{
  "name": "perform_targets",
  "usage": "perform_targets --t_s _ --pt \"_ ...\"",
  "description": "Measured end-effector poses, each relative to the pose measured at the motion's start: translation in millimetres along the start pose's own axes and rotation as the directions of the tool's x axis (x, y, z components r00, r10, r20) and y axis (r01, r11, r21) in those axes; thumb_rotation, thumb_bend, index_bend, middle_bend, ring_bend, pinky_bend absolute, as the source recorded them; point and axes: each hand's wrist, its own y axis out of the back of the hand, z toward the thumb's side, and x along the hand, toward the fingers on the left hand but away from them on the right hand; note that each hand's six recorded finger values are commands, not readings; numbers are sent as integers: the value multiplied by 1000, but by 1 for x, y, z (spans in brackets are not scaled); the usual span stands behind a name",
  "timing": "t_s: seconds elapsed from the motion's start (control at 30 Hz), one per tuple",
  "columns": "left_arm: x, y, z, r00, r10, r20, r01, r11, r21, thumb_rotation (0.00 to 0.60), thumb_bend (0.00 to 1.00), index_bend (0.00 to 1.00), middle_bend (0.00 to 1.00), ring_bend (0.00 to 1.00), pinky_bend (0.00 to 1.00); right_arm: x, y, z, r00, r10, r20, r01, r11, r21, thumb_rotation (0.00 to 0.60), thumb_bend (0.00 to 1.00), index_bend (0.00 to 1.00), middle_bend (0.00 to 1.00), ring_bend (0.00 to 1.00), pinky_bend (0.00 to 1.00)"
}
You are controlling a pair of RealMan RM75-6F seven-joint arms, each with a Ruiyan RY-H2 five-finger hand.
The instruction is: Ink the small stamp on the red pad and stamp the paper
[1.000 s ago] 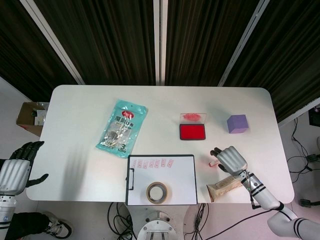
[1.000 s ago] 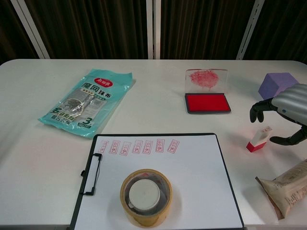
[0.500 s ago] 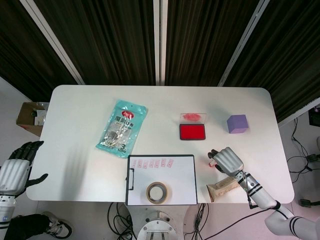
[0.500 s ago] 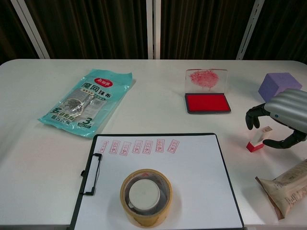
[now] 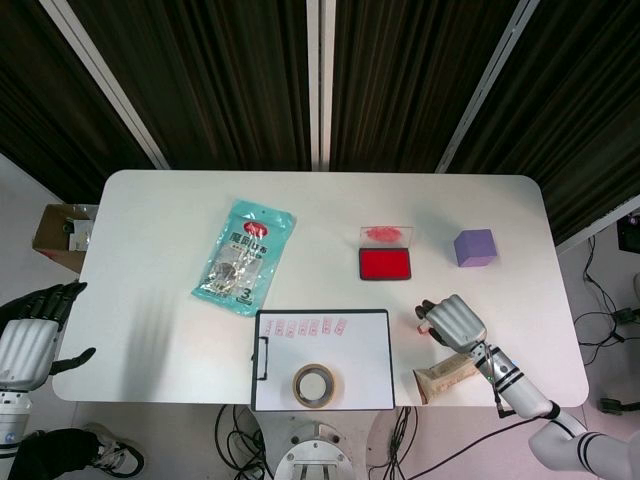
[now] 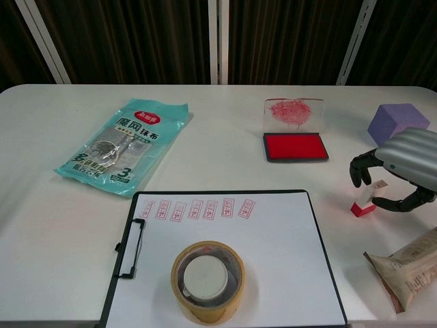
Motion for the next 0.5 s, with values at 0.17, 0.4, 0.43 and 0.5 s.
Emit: perform_targets --t_s 0.17,0.4,0.43,0.5 --pt "0 0 -1 1000 -1 -2 1 1000 -6 600 0 121 144 121 244 -1 -3 0 1000 11 0 -11 1000 1 600 323 527 512 827 1000" --pt "-1 0 -3 1000 1 -7 -1 1000 -5 600 0 121 144 121 244 -4 2 1 1000 -22 4 22 1000 2 600 390 643 597 850 1000" --pt "-1 -1 -3 1000 1 -7 -1 1000 -5 600 0 121 144 121 244 -4 3 0 1000 -29 5 29 1000 1 600 393 654 606 853 1000" --pt "-1 -1 -3 1000 1 -7 -1 1000 -6 600 0 121 144 120 244 -5 6 -1 999 -45 9 45 999 -2 600 402 682 628 860 1000"
